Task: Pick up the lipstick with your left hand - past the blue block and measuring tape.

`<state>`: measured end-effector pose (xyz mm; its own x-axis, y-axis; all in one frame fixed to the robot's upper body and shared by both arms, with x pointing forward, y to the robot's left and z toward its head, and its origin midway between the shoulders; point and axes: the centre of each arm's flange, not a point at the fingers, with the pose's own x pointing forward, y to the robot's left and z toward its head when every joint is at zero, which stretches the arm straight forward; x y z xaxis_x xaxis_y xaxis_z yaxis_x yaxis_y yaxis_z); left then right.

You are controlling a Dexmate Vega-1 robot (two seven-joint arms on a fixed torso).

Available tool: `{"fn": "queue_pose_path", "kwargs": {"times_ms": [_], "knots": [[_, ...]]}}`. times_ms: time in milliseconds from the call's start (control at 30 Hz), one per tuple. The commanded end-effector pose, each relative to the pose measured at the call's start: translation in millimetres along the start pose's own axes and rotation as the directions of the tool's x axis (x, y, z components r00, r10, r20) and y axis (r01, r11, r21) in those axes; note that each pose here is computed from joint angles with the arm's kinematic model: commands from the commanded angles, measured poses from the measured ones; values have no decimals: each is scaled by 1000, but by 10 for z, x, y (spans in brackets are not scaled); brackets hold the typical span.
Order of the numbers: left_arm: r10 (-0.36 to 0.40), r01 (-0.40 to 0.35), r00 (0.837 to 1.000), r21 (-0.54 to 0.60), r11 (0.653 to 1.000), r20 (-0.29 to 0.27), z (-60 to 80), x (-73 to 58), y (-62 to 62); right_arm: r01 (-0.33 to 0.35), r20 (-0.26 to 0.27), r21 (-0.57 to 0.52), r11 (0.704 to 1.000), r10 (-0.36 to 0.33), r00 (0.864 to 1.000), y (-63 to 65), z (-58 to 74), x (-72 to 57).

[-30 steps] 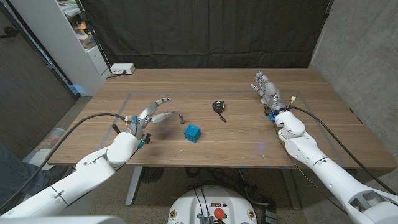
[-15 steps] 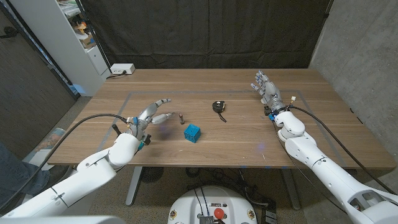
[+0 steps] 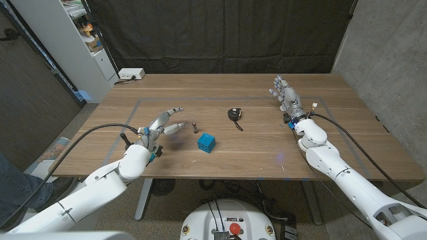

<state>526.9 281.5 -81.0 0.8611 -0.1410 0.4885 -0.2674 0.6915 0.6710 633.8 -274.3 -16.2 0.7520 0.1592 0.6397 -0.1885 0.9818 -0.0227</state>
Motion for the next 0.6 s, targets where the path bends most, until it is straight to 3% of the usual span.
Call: {"fn": "queue_pose_path", "kwargs": {"times_ms": [33,600], "knots": [[-14,14,1000,-28,1000,4,-29,47,-103,6,-3,-3,1000,-6,1000,-17,0,-18],[-58,58,998,-13,998,3,-4,132,-185,26,-6,5,1000,-25,1000,-47,-41,-75]]}}
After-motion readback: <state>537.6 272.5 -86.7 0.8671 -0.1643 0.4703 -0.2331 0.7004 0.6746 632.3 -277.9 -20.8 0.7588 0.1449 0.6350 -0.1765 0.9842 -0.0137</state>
